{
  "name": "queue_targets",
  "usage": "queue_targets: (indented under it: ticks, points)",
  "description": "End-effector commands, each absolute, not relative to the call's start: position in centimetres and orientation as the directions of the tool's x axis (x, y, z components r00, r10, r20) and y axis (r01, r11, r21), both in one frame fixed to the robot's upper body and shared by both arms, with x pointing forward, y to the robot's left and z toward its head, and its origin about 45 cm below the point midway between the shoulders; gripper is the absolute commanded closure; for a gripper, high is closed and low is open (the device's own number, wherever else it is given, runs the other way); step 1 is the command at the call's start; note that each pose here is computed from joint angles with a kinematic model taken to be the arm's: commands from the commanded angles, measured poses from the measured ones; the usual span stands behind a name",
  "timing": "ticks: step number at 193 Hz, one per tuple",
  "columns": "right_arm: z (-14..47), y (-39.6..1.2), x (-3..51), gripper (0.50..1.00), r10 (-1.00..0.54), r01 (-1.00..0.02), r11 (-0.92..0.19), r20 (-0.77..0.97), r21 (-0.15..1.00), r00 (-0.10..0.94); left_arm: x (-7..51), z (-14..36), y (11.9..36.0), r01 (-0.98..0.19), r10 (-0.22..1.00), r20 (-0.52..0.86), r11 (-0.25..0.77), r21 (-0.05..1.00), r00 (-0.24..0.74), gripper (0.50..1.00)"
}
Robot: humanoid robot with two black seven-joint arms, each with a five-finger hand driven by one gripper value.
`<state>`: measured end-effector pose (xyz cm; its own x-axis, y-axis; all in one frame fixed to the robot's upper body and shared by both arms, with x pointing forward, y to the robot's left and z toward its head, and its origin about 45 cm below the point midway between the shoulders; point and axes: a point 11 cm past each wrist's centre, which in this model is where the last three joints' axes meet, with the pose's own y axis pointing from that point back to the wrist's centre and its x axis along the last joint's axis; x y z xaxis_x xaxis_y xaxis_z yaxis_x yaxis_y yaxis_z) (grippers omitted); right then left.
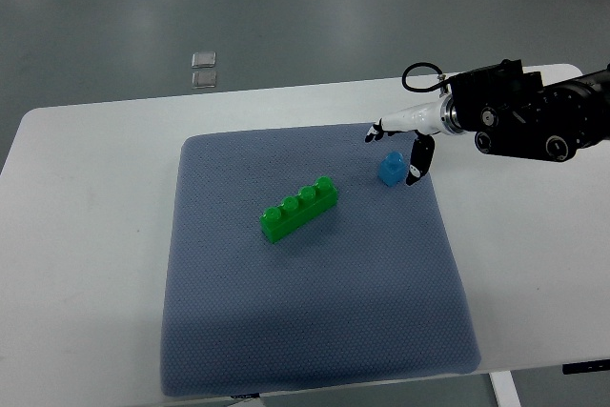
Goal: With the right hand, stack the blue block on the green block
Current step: 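Lower the right hand down over the small blue block, then close the right hand fingers around the blue block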
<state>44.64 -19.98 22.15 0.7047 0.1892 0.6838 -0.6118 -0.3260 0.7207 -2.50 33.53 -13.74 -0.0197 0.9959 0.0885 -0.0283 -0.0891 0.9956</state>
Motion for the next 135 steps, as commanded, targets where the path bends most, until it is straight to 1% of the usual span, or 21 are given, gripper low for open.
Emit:
queue_targets:
  ticks: [1, 26, 41, 47, 58, 92, 114, 135]
  points:
    - [21.9, -20.2, 44.7, 0.581, 0.186, -0.619, -0.321, 0.689, 0.716, 0.700, -2.5, -13.7, 33.5, -0.028, 0.996, 0.090, -0.090, 0.996, -0.020, 0.500]
    - [21.2, -19.7, 44.4, 0.587, 0.214, -0.611, -0.330, 0.688, 0.720, 0.694, -2.5, -13.7, 33.5, -0.028, 0.996, 0.088, -0.089, 0.996, -0.020, 0.500]
    - [20.9, -18.9, 44.2, 0.601, 0.251, -0.606, -0.346, 0.693, 0.716, 0.676, -2.5, -13.7, 33.5, -0.028, 0.996, 0.088, -0.089, 0.996, -0.020, 0.500]
    - [20.9, -18.7, 44.2, 0.625, 0.263, -0.607, -0.352, 0.697, 0.713, 0.667, -2.5, -13.7, 33.5, -0.028, 0.996, 0.090, -0.090, 0.996, -0.020, 0.500]
    - [20.8, -18.7, 44.1, 0.644, 0.262, -0.608, -0.354, 0.700, 0.710, 0.664, -2.5, -13.7, 33.5, -0.028, 0.996, 0.088, -0.089, 0.996, -0.020, 0.500]
    - [20.7, -18.7, 44.2, 0.671, 0.262, -0.615, -0.356, 0.707, 0.704, 0.657, -2.5, -13.7, 33.5, -0.028, 0.996, 0.090, -0.090, 0.996, -0.020, 0.500]
    - [20.7, -18.6, 44.2, 0.699, 0.292, -0.615, -0.359, 0.710, 0.702, 0.640, -2.5, -13.7, 33.5, -0.028, 0.996, 0.088, -0.089, 0.996, -0.020, 0.500]
    - [20.8, -18.6, 44.2, 0.703, 0.307, -0.620, -0.361, 0.717, 0.696, 0.626, -2.5, -13.7, 33.5, -0.028, 0.996, 0.088, -0.089, 0.996, -0.020, 0.500]
